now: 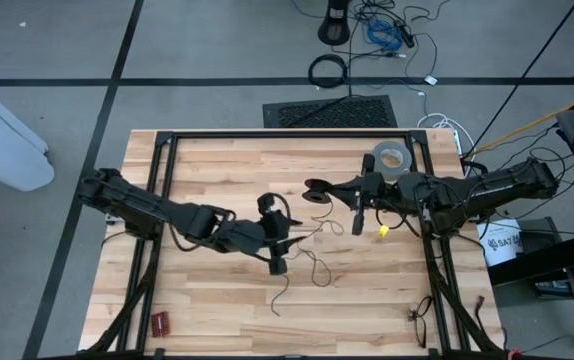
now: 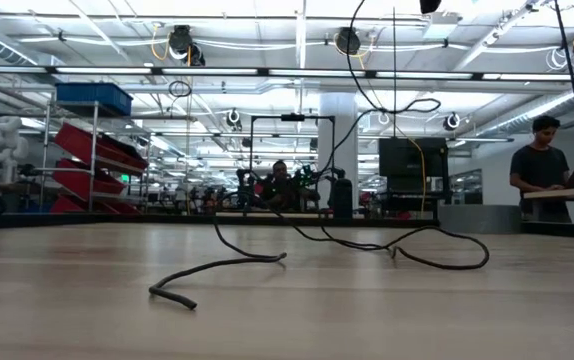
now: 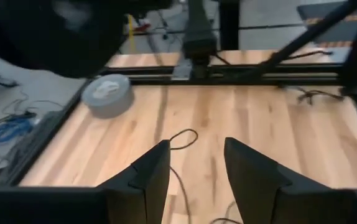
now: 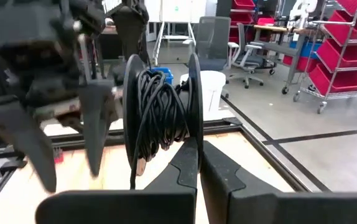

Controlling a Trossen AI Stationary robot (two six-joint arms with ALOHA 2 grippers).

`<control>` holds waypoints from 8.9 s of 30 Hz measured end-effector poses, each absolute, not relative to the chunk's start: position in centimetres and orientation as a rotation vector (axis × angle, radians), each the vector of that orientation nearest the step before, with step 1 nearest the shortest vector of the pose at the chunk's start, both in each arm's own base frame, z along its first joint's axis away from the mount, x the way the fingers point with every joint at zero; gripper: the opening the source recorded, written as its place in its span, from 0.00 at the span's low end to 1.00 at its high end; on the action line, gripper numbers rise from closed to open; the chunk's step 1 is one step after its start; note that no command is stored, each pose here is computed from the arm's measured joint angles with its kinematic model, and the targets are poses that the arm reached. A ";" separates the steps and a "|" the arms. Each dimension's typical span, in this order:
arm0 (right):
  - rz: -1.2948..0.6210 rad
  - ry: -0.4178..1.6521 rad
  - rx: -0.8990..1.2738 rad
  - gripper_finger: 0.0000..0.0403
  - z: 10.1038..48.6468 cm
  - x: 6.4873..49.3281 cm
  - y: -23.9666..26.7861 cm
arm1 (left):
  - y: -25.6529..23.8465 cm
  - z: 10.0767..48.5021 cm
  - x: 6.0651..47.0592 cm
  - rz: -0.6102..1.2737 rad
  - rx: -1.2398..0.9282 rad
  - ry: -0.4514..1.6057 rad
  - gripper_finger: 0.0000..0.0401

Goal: Coil cords
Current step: Coil the black wire onto the spool

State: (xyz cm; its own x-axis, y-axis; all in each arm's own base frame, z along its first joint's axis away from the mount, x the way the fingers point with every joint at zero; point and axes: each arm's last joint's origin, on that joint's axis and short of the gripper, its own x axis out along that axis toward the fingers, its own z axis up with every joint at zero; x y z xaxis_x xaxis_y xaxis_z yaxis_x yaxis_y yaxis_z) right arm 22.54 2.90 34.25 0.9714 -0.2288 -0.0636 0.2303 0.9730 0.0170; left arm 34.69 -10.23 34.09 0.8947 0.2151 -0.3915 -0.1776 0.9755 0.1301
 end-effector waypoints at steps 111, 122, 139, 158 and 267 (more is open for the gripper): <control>-0.005 0.185 -0.013 0.00 33.5 21.4 4.0 | -5.8 30.7 29.7 0.100 0.098 0.323 0.00; 0.005 0.299 -0.107 0.00 31.9 22.3 4.2 | -5.8 30.7 29.7 0.101 0.098 0.321 0.00; -0.161 0.351 -0.194 0.00 30.7 23.6 3.6 | -5.4 34.2 29.6 0.122 0.001 0.318 0.00; -0.521 0.258 -0.345 0.00 29.6 27.5 3.3 | -2.1 36.7 29.7 0.247 -0.256 0.338 0.00; -0.375 0.016 -0.105 0.00 34.0 24.3 3.2 | -11.7 24.4 39.5 0.470 -0.031 0.181 0.29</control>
